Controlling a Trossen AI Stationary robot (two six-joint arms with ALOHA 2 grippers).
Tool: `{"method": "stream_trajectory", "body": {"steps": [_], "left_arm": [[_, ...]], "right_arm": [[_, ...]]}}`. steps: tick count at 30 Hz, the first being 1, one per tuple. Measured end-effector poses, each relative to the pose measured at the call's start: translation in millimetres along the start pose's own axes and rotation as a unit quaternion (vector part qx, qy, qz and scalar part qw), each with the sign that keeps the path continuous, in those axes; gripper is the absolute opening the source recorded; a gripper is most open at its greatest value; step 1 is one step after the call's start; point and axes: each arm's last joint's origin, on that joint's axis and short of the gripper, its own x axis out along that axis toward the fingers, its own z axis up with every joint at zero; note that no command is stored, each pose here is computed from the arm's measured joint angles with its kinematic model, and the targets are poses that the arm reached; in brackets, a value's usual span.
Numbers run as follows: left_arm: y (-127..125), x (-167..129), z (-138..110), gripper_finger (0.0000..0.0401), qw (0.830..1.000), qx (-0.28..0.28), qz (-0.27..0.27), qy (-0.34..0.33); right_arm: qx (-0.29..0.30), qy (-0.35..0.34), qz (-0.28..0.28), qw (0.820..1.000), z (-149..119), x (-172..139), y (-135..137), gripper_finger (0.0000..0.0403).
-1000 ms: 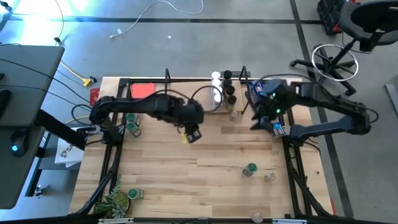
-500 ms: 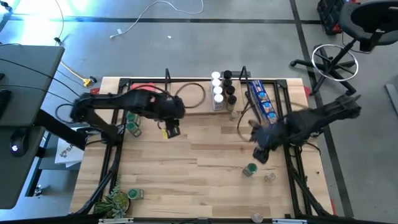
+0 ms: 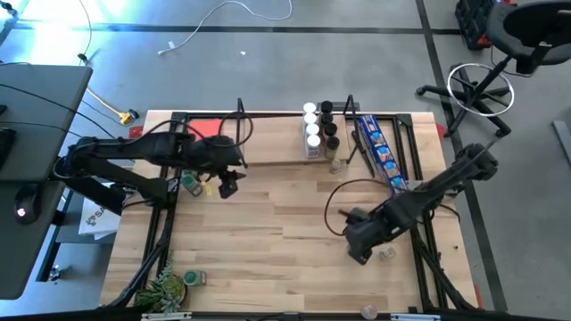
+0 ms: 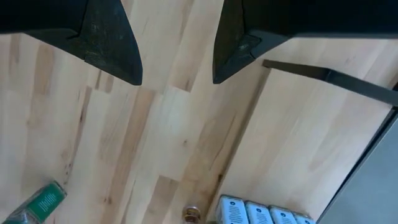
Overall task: Shelf spices
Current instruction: Put the middle right green seasoning bottle on the shelf
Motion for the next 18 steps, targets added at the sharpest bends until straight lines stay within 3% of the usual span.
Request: {"method": "stream_trajectory", "body": {"steps": [14,18], "left_arm": [[0.0,-2.0,-0.1,0.0189,1.000,0.004,-0.007,-0.003],[-0.3,-2.0,-0.1,0.0189,1.000,0.004,-0.011,-0.002]], "right_arm": [[-0.037,0.034,-0.075,0.996,9.9,45.1,12.1,0.0299],[-0.062,0.039,-0.075,0.994,14.3,52.9,14.5,0.0263]]}}
